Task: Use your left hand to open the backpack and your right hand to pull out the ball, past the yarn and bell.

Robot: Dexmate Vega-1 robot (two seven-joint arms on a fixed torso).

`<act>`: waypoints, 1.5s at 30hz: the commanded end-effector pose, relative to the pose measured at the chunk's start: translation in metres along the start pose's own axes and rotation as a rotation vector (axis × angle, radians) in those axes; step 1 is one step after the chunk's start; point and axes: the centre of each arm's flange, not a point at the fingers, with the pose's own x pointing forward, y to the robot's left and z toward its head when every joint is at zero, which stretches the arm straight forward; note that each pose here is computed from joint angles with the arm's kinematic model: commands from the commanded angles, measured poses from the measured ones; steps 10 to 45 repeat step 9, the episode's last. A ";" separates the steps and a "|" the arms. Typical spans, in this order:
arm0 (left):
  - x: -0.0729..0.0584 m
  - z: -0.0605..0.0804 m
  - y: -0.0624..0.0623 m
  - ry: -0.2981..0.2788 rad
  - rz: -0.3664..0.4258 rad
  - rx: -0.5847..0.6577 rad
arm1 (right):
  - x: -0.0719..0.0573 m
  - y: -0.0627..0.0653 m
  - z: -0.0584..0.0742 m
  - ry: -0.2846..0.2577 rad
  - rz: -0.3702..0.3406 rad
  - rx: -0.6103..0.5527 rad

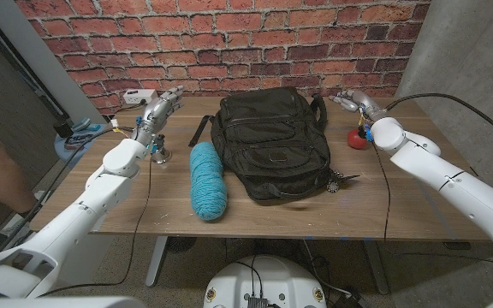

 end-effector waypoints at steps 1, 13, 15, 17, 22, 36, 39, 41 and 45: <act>0.007 0.001 -0.011 -0.012 0.028 -0.026 | 0.002 -0.003 0.001 -0.054 -0.022 0.094; 0.010 -0.001 -0.018 -0.014 0.028 -0.036 | 0.001 -0.008 0.004 -0.075 -0.038 0.131; 0.010 -0.001 -0.018 -0.014 0.028 -0.036 | 0.001 -0.008 0.004 -0.075 -0.038 0.131; 0.010 -0.001 -0.018 -0.014 0.028 -0.036 | 0.001 -0.008 0.004 -0.075 -0.038 0.131; 0.010 -0.001 -0.018 -0.014 0.028 -0.036 | 0.001 -0.008 0.004 -0.075 -0.038 0.131; 0.010 -0.001 -0.018 -0.014 0.028 -0.036 | 0.001 -0.008 0.004 -0.075 -0.038 0.131; 0.010 -0.001 -0.018 -0.014 0.028 -0.036 | 0.001 -0.008 0.004 -0.075 -0.038 0.131; 0.010 -0.001 -0.018 -0.014 0.028 -0.036 | 0.001 -0.008 0.004 -0.075 -0.038 0.131; 0.010 -0.001 -0.018 -0.014 0.028 -0.036 | 0.001 -0.008 0.004 -0.075 -0.038 0.131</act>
